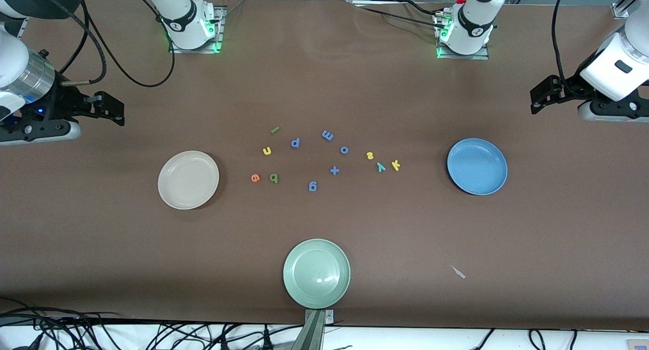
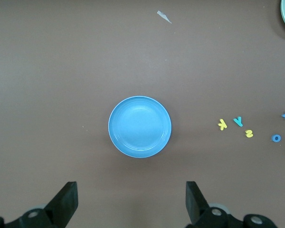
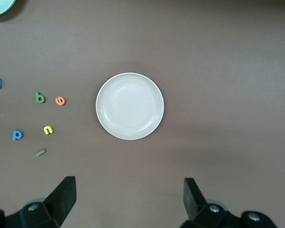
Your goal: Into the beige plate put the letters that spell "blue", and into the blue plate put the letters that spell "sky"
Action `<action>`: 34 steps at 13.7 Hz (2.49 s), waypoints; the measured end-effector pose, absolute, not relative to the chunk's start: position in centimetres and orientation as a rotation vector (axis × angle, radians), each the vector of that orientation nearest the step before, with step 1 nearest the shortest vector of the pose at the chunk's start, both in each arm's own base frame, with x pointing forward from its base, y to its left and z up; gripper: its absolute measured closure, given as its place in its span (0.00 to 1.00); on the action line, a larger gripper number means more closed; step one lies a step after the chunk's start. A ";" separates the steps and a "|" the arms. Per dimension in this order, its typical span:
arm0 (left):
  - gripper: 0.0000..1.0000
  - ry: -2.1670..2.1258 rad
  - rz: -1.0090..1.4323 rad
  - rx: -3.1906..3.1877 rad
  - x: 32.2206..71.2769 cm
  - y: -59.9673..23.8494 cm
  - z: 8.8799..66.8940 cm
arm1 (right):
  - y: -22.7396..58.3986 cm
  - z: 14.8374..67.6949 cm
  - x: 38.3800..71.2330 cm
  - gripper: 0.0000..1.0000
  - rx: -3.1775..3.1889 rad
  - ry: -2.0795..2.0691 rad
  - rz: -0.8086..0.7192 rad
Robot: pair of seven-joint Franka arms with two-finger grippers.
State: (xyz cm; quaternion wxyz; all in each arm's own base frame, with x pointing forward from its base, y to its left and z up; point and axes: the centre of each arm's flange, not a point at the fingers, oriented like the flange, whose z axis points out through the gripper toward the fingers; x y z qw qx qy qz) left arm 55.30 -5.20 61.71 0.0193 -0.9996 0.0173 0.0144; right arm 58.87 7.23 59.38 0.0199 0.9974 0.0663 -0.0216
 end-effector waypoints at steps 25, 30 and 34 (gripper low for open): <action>0.00 0.063 0.046 -3.102 55.4 -5.5 61.6 | 7.3 59.5 58.9 0.00 3.103 0.202 -0.064; 0.00 0.053 0.046 -3.102 55.4 -5.2 61.5 | 7.4 59.3 58.9 0.00 3.104 0.204 -0.069; 0.00 0.060 0.051 -3.102 55.5 -5.4 61.4 | 7.7 58.6 59.1 0.00 3.103 0.212 -0.086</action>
